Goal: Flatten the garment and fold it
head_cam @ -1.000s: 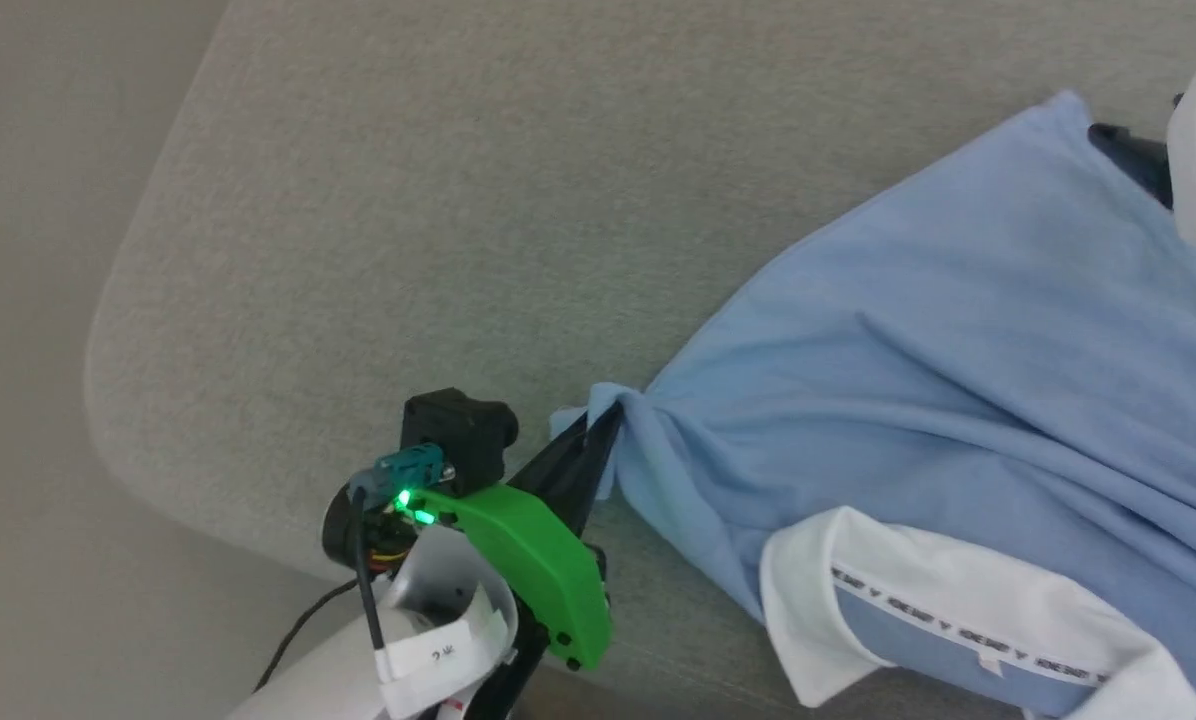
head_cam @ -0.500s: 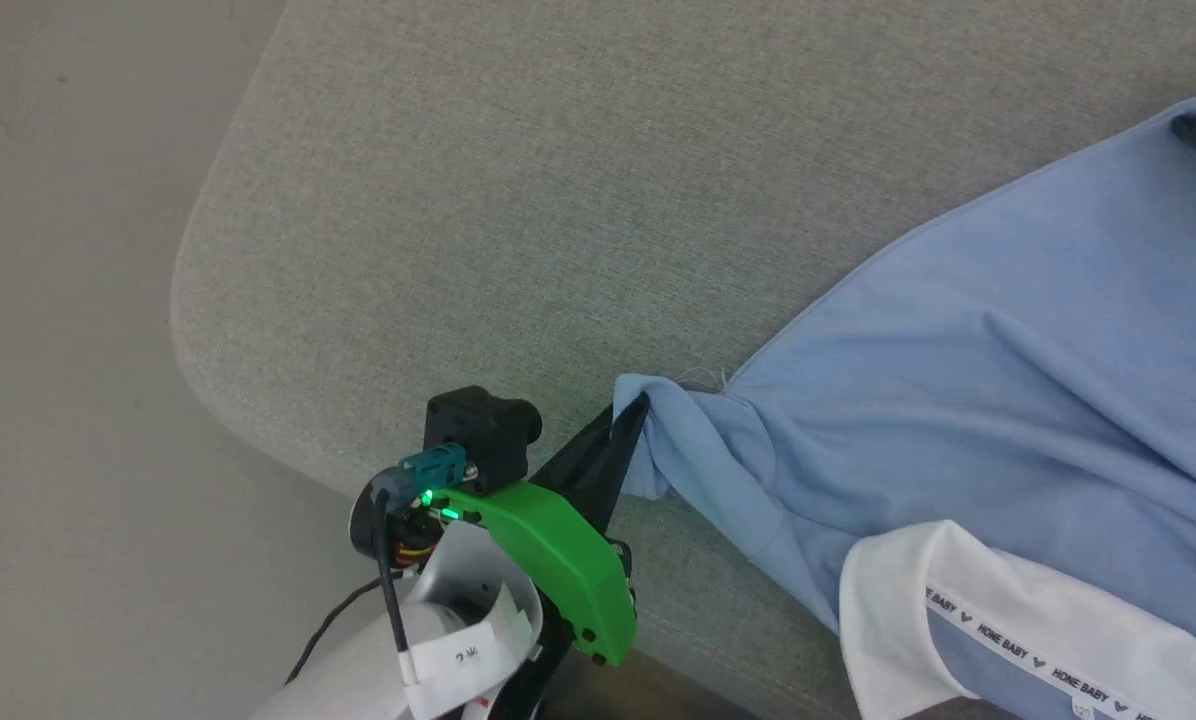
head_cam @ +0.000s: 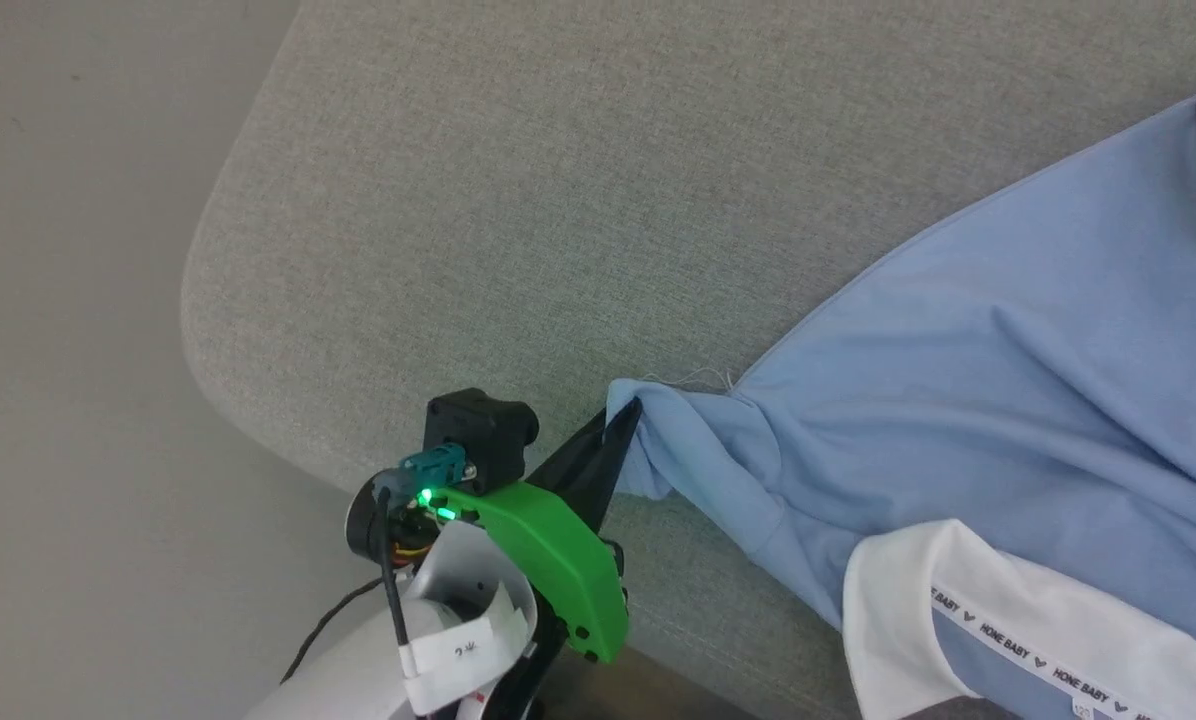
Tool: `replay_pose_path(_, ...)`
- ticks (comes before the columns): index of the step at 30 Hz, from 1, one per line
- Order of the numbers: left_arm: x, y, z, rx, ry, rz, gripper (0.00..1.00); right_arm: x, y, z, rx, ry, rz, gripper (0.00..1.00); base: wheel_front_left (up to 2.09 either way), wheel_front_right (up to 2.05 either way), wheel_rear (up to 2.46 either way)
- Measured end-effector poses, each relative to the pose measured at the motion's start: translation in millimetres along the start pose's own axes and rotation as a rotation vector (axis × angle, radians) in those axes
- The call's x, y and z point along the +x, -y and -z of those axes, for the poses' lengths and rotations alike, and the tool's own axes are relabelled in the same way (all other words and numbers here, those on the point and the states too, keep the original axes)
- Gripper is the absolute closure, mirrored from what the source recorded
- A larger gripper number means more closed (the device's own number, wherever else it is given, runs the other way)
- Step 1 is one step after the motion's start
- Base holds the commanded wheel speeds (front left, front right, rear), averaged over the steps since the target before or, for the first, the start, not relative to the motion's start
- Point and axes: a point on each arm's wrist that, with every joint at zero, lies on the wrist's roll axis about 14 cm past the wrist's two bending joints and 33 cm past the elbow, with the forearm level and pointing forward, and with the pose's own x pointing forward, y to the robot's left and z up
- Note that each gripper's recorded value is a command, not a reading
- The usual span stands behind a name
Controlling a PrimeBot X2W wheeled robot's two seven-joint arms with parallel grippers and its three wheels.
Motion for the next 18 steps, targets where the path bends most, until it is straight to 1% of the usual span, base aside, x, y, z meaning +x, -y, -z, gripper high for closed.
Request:
replay_pose_path(5, -5.2, 1.5, -7.3, 0.019, 0.019, 0.012, 1.0, -15.8, 4.8, -5.9, 0.049, 0.085, 0.011, 1.0, 0.0, 0.0, 0.0)
replay_pose_path(8, -9.0, 0.1, -15.0, 0.038, 0.035, 0.012, 1.0, -35.2, 14.6, -17.4, 0.081, 0.172, 0.035, 1.0, 0.0, 0.0, 0.0)
replay_pose_path(11, -12.7, -1.7, -32.4, 0.064, 0.079, 0.009, 1.0, -63.0, 26.4, -33.0, 0.118, 0.278, 0.063, 1.0, 0.0, 0.0, 0.0)
replay_pose_path(15, -16.6, -0.3, -61.2, 0.112, 0.154, 0.022, 1.0, -103.5, 38.8, -50.3, 0.135, 0.41, 0.101, 1.0, 0.0, 0.0, 0.0)
replay_pose_path(18, -18.7, 6.6, -90.1, 0.159, 0.226, 0.048, 1.0, -143.0, 49.1, -62.2, 0.14, 0.524, 0.137, 1.0, 0.0, 0.0, 0.0)
